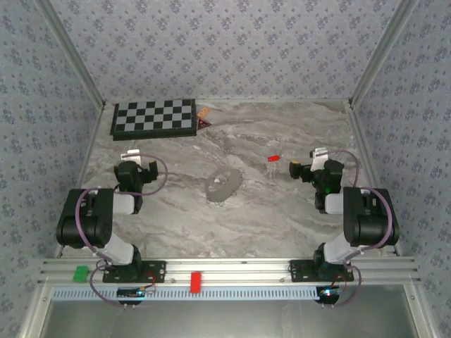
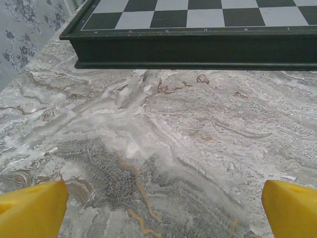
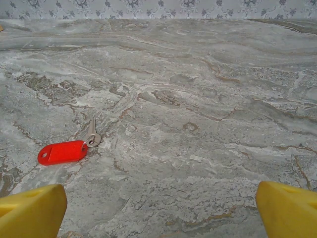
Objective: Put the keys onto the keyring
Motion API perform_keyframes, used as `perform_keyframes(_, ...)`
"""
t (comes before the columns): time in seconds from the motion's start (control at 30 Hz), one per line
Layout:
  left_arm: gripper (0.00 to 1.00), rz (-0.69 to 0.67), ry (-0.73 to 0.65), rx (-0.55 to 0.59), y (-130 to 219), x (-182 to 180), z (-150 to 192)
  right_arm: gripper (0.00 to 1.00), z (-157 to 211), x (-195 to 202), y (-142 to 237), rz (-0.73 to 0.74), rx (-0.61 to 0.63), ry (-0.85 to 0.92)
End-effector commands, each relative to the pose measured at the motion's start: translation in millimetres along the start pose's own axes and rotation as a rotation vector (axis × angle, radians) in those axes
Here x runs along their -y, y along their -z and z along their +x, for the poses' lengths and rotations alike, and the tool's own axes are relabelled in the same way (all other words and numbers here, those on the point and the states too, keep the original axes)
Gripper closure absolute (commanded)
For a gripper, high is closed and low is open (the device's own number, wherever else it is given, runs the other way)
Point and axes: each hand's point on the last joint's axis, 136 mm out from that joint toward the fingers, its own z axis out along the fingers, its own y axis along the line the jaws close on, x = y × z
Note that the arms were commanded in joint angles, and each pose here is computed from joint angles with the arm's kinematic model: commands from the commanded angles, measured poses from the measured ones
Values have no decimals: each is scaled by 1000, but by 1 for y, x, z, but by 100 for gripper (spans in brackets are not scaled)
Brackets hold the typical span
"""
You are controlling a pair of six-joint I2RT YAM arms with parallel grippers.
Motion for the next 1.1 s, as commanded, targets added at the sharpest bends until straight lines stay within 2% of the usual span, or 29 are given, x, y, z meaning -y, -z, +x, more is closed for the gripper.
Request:
perform_keyframes(0.0,0,8,19,52,-2,1,-19,1,-4,0,2,6,15,22)
perform_keyframes(0.67,0,8,18,53,-2,1,-19,1,-3,0,2,4,14,17)
perform_keyframes(1.07,0,7,20,50,-2,0,-18,1,-3,20,0,128,-4,-18)
